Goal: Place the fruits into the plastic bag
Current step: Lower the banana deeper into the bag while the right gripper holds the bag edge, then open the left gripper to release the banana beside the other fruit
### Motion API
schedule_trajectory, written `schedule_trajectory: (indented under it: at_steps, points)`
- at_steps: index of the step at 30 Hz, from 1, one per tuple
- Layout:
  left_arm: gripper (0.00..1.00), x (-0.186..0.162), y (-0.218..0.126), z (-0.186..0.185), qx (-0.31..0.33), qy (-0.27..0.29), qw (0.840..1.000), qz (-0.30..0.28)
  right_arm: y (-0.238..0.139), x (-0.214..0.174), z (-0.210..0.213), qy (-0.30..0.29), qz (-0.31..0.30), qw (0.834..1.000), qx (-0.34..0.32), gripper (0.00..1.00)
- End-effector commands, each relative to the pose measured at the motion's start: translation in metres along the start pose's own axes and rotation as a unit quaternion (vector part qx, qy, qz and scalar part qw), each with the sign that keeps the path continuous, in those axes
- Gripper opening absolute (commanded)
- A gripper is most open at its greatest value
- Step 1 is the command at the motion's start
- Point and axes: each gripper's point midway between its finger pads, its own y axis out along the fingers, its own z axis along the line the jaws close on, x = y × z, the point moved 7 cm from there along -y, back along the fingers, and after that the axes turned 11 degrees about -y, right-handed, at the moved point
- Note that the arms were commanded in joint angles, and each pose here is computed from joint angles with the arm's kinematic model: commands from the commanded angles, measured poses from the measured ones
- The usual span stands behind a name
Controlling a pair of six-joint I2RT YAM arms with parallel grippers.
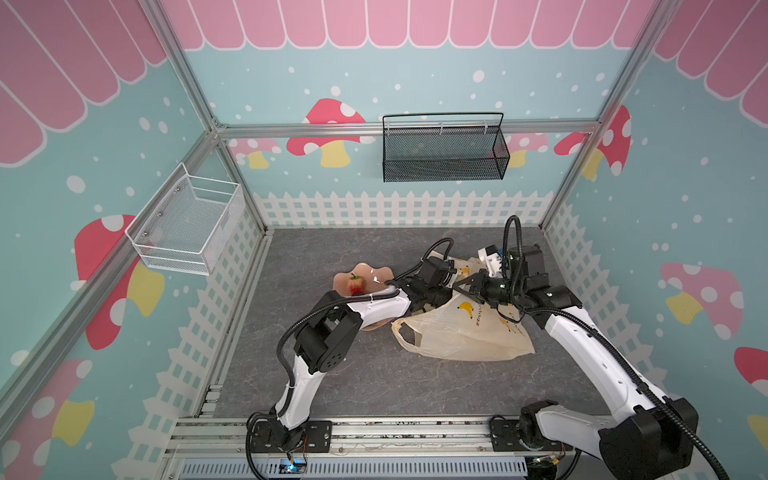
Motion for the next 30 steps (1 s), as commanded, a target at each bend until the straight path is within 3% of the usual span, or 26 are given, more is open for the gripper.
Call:
schedule_trajectory:
  at_steps: [1, 5, 19, 30]
  points:
    - [0.59, -0.005, 0.003, -0.001, -0.022, -0.002, 1.000, 0.016, -0.002, -0.003, 0.003, -0.005, -0.004, 1.000, 0.006, 0.00]
    - [0.81, -0.006, -0.001, -0.006, -0.029, 0.004, 0.999, 0.018, -0.002, -0.003, 0.004, -0.006, -0.004, 1.000, 0.006, 0.00]
    - [0.83, 0.001, -0.038, -0.013, 0.006, 0.017, 1.000, -0.007, -0.004, -0.005, 0.003, -0.006, -0.007, 1.000, 0.000, 0.00]
    - [0.83, 0.001, -0.058, -0.002, 0.047, 0.019, 0.999, 0.005, -0.008, -0.005, 0.004, -0.005, -0.015, 1.000, -0.007, 0.00]
